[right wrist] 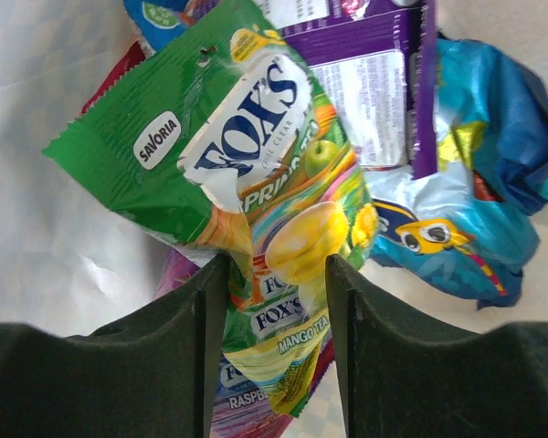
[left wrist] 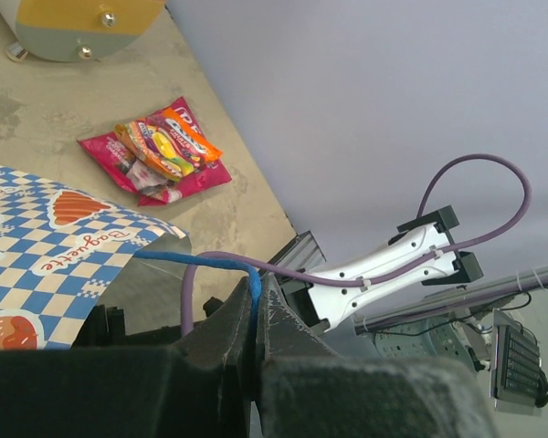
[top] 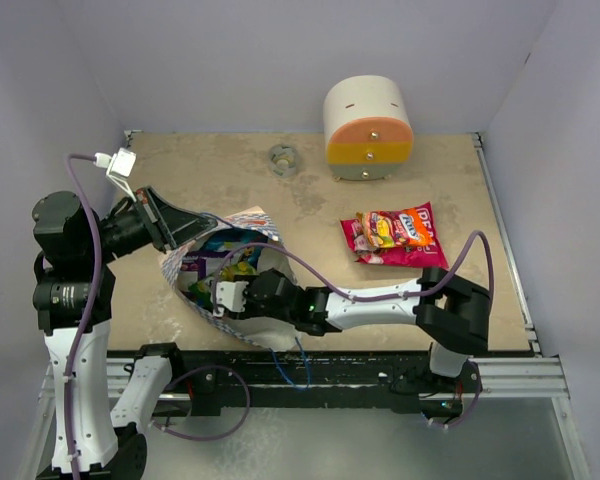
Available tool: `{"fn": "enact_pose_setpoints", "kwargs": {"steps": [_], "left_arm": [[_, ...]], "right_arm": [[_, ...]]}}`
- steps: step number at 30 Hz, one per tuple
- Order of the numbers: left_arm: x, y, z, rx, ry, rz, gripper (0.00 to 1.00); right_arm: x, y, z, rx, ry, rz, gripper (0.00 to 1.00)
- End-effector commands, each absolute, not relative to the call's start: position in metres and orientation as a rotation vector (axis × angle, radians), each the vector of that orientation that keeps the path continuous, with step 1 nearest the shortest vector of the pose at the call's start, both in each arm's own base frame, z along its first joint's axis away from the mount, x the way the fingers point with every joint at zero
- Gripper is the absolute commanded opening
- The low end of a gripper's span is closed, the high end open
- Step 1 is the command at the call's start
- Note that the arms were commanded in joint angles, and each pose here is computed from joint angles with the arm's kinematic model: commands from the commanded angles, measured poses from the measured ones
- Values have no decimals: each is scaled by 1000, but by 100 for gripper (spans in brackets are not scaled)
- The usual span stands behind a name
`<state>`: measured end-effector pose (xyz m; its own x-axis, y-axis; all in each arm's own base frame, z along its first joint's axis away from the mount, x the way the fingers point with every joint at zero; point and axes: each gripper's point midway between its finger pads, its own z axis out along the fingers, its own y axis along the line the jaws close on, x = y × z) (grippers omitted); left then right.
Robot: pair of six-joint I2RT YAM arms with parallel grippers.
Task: Take the snacks out of the paper bag
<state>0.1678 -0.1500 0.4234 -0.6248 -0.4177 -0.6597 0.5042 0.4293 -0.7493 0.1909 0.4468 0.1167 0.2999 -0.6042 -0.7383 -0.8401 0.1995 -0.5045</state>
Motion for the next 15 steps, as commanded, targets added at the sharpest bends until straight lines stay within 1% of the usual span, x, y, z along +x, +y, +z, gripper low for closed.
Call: {"fn": "enact_pose_setpoints", "kwargs": {"steps": [1, 2, 3, 6, 9, 10, 11, 12, 15], "left_arm": [[153, -154, 446, 166, 1737, -1331, 0], [153, -154, 446, 164, 1737, -1329, 0], [154, -154, 445, 163, 1739, -1328, 0], [154, -154, 445, 157, 1740, -1327, 0], [156, -154, 444, 154, 1743, -1330, 0], [156, -154, 444, 152, 1743, -1331, 0], [156, -154, 445, 153, 1741, -1330, 0], [156, -154, 445, 151, 1740, -1330, 0], [155, -154, 445, 148, 1743, -1330, 0]], "right_arm": [[191, 461, 119, -1520, 1318, 317, 51], [185, 467, 122, -1557, 1251, 337, 54], [176, 466, 113, -1612, 1217, 369, 56], [165, 472, 115, -1638, 1141, 437, 64], [159, 480, 122, -1648, 1082, 473, 65], [157, 483, 121, -1665, 1074, 484, 63], [155, 484, 113, -1689, 1089, 496, 58], [156, 493, 121, -1674, 1099, 515, 52], [169, 494, 127, -1633, 1132, 464, 30]]}}
